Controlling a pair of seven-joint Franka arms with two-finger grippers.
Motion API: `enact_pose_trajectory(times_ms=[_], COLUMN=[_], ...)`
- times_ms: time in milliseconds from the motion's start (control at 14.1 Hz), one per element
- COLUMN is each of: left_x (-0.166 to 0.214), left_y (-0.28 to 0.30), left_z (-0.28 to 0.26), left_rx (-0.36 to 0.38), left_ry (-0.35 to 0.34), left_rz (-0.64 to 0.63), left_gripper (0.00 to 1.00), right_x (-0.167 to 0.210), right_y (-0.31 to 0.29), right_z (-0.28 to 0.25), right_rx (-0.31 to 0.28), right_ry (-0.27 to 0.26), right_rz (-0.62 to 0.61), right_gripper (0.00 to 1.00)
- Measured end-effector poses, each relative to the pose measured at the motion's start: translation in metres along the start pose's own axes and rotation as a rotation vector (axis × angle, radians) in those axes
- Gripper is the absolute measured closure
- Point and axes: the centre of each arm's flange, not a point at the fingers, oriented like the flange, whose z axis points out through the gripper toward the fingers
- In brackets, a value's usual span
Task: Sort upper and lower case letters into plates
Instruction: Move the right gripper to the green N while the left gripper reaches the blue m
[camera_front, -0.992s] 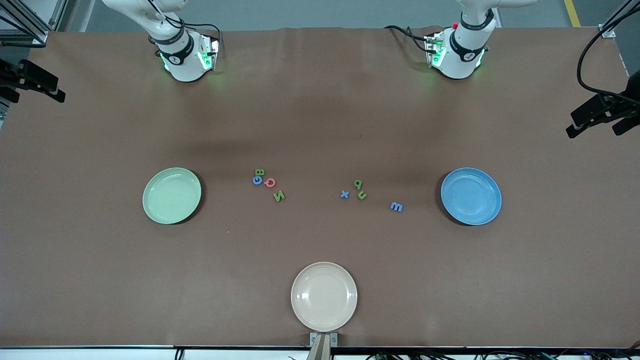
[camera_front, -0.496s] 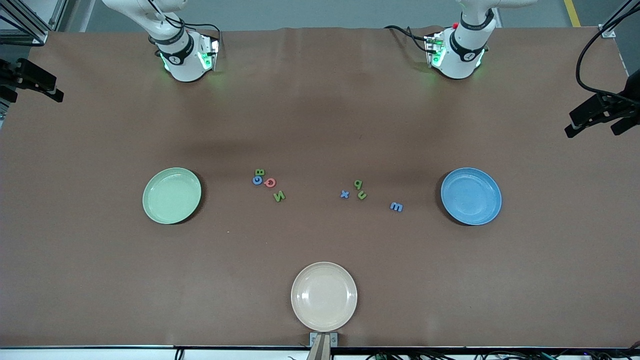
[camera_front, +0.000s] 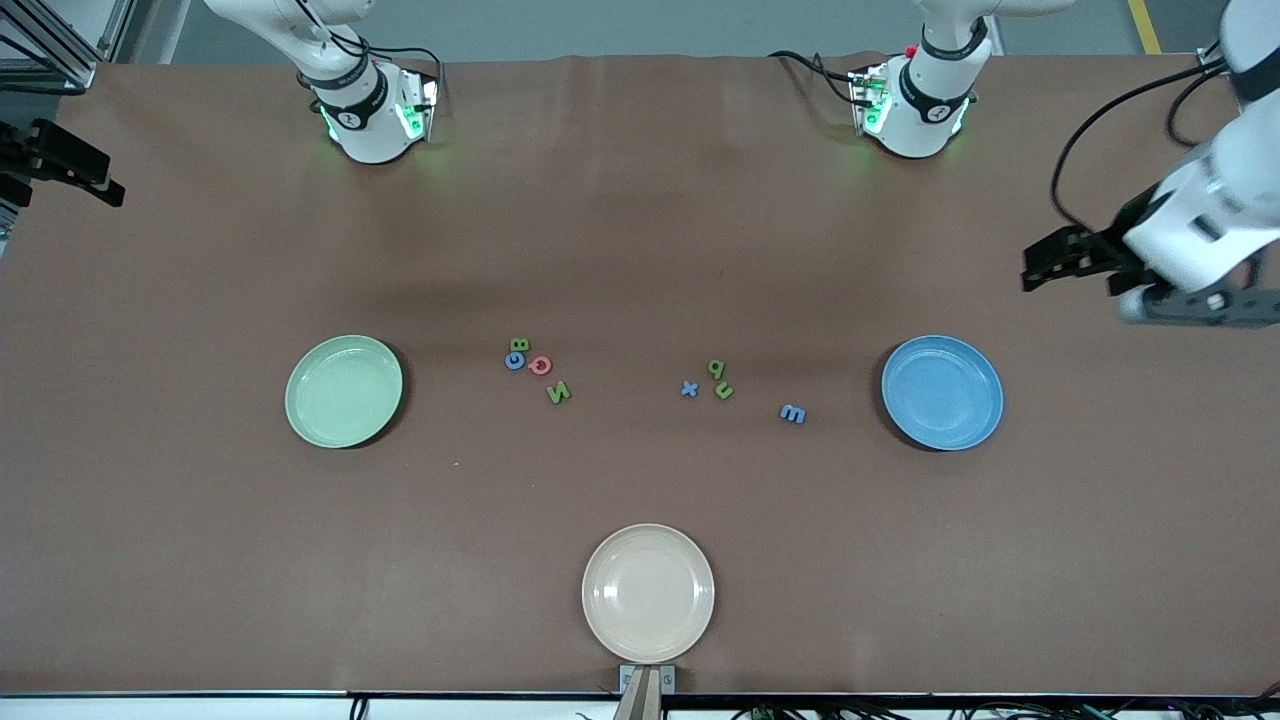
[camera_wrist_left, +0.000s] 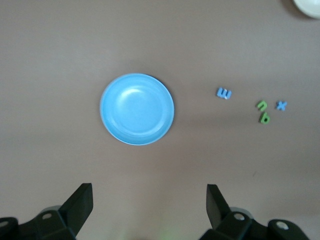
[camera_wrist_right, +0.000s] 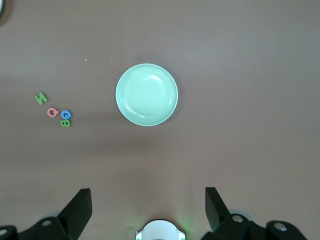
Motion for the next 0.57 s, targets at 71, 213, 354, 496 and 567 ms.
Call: enact_pose_trajectory(times_ms=[71, 213, 354, 496, 567], left_x=[0.007, 0.022, 0.035, 0.039, 0.04], left_y=[0.011, 0.028, 0.042, 0.056, 0.066], left_z=[0.017, 0.048, 0.079, 0.11, 0.126], left_rx=[0.0, -0.005, -0.013, -0.017, -0.017], left_ry=[-0.028, -0.056, -0.044, -0.025, -0.021], left_rz=[0.016, 0.046, 0.068, 0.07, 0.061], left_gripper=[0.0, 0.0, 0.0, 0.0, 0.0], right_x=[0.006, 0.022, 0.043, 0.068, 0.078], right_y=[0.001, 0.002, 0.004, 0.009, 0.009], right_z=[0.006, 0.017, 0.043, 0.08, 0.095], right_rx=[0.0, -0.002, -0.005, -0.026, -0.033], right_ry=[-0.004, 0.013, -0.019, -0.075, -0.086], right_rz=[0.001, 0.003, 0.007, 0.012, 0.011], right_gripper=[0.0, 0.0, 0.0, 0.0, 0.0])
